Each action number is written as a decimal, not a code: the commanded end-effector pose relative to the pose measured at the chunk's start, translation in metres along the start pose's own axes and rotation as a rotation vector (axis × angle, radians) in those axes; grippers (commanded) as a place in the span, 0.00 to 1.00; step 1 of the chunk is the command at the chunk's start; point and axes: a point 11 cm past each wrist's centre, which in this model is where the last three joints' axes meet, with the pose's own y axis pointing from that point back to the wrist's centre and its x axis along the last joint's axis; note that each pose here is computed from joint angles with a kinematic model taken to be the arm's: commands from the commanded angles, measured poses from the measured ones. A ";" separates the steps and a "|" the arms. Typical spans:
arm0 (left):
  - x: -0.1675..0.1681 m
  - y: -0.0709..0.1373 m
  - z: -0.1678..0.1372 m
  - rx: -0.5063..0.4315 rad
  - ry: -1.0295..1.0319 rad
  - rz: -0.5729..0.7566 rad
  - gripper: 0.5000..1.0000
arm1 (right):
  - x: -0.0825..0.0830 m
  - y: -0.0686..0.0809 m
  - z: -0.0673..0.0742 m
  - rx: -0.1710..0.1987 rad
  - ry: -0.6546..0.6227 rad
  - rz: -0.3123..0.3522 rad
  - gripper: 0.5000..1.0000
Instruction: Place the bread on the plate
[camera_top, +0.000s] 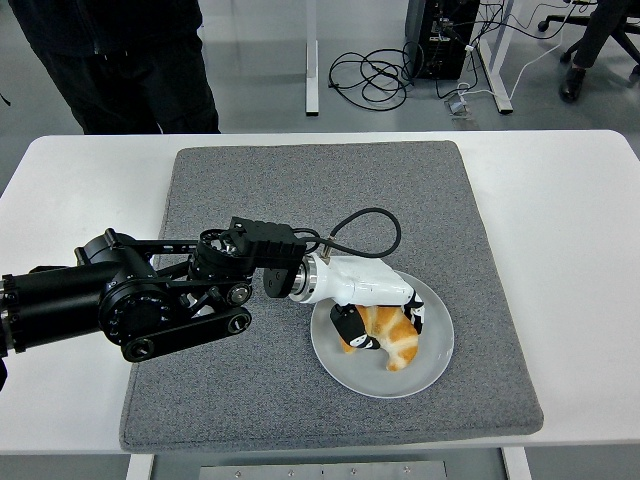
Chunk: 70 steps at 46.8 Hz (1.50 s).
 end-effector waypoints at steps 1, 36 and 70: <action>-0.001 0.000 0.000 0.000 0.002 0.004 0.00 | 0.000 0.000 0.000 0.000 -0.001 0.000 1.00; -0.001 0.005 0.004 -0.011 -0.010 0.006 0.98 | 0.000 0.000 0.000 0.000 -0.001 0.000 1.00; 0.126 0.086 -0.002 -0.004 0.135 0.194 0.98 | 0.000 0.000 0.000 0.000 0.000 0.000 1.00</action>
